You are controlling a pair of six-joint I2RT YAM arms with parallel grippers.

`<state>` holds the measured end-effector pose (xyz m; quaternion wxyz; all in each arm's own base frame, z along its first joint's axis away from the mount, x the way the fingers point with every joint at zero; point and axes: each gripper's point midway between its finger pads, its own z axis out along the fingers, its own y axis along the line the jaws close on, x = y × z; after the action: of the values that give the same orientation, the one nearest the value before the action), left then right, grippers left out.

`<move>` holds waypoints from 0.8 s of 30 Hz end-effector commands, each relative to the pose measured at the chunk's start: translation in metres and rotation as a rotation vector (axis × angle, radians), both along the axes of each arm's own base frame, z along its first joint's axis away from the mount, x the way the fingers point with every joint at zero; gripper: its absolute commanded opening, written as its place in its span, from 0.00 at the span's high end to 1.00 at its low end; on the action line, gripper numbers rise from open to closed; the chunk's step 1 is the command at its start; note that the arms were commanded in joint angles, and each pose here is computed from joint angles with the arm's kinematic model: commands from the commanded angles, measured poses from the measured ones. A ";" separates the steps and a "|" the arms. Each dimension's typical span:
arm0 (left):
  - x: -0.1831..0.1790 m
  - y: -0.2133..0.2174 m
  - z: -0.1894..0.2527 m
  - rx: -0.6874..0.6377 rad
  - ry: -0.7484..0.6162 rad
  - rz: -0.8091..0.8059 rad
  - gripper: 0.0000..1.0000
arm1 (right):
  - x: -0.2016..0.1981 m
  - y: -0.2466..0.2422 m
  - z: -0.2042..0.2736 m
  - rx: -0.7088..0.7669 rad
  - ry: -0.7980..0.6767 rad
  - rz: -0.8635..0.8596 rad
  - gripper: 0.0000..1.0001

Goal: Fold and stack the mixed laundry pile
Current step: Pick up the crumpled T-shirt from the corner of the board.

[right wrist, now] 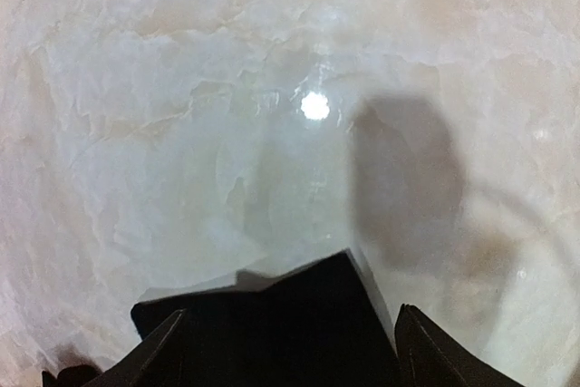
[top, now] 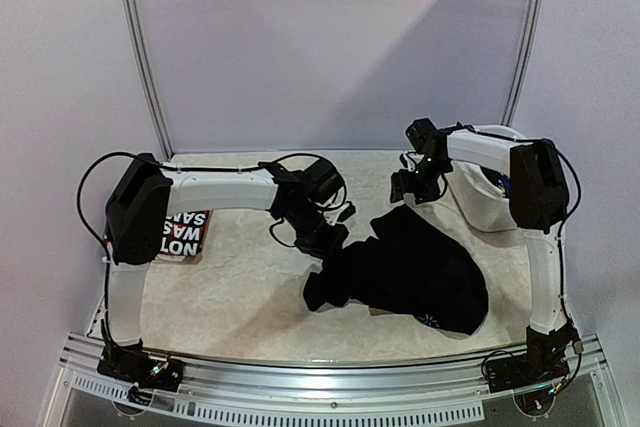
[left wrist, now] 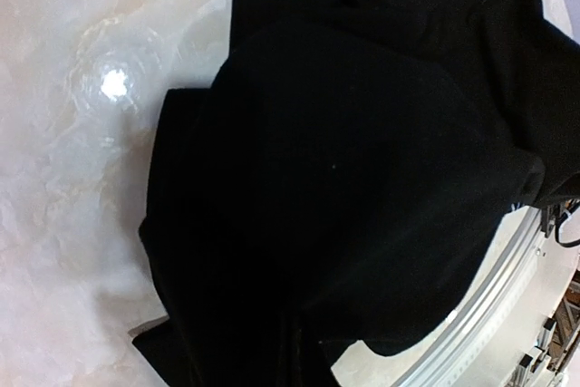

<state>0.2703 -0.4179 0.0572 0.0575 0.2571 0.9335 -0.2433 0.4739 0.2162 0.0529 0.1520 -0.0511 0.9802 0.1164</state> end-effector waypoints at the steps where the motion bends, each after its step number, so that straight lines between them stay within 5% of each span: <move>1: -0.008 -0.001 0.019 -0.036 -0.028 -0.002 1.00 | 0.007 -0.004 -0.018 -0.038 0.048 0.046 0.24; 12: -0.019 0.004 0.021 -0.031 -0.024 -0.004 1.00 | 0.006 0.006 -0.053 -0.021 0.139 0.082 0.32; 24: -0.030 0.008 0.019 -0.018 -0.026 -0.008 1.00 | -0.002 0.022 -0.061 0.022 0.182 0.120 0.86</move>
<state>0.2472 -0.4084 0.0582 0.0512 0.2581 0.9341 -0.2412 0.4905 0.2319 0.0177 0.1019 -0.0896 0.9816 0.1342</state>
